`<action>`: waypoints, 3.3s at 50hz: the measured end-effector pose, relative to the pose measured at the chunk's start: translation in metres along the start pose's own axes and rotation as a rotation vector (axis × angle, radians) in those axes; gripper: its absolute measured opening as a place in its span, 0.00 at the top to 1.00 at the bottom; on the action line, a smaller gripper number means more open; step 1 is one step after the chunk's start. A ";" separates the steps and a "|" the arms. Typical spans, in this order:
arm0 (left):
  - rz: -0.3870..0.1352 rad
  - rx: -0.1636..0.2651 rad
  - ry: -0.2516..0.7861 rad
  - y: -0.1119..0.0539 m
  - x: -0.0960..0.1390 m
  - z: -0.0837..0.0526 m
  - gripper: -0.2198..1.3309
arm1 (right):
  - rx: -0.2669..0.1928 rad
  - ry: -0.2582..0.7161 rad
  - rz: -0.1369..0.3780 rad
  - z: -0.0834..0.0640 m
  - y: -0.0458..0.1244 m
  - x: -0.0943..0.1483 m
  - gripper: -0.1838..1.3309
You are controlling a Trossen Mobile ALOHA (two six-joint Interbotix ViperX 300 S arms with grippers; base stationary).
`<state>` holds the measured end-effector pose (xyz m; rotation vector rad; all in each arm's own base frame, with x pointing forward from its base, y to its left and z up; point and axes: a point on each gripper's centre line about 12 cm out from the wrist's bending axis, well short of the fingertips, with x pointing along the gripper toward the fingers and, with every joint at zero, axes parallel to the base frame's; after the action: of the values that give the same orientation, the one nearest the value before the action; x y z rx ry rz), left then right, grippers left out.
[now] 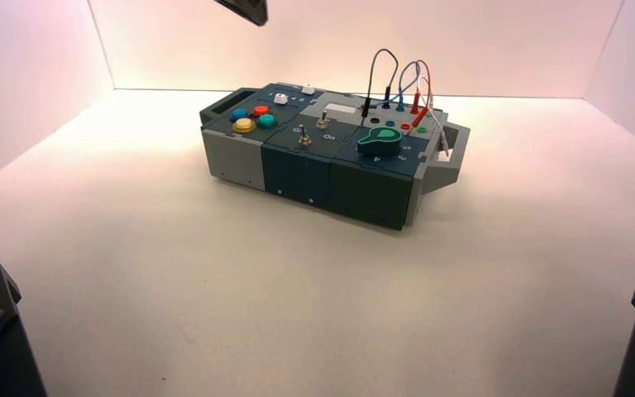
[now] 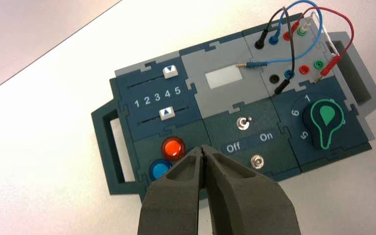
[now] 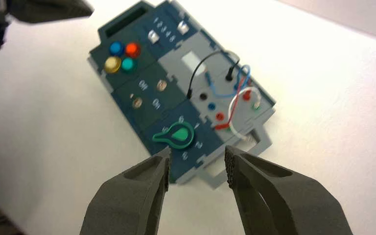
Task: Move the top slider to position 3.
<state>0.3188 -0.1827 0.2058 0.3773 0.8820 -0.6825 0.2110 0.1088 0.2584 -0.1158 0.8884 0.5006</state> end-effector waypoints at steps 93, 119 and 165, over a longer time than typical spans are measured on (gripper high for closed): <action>0.013 -0.187 0.003 0.013 0.158 0.033 0.96 | 0.072 0.027 0.056 -0.015 0.006 0.011 0.16; 0.021 -0.180 0.013 0.018 0.167 0.030 0.96 | 0.072 0.025 0.056 -0.015 0.006 0.011 0.16; 0.036 -0.196 0.035 0.034 0.166 0.024 0.96 | 0.071 0.025 0.057 -0.015 0.006 0.011 0.16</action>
<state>0.4298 -0.2353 0.0872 0.2301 0.9641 -0.5522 0.2034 0.1135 0.2411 -0.0325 0.9351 0.5206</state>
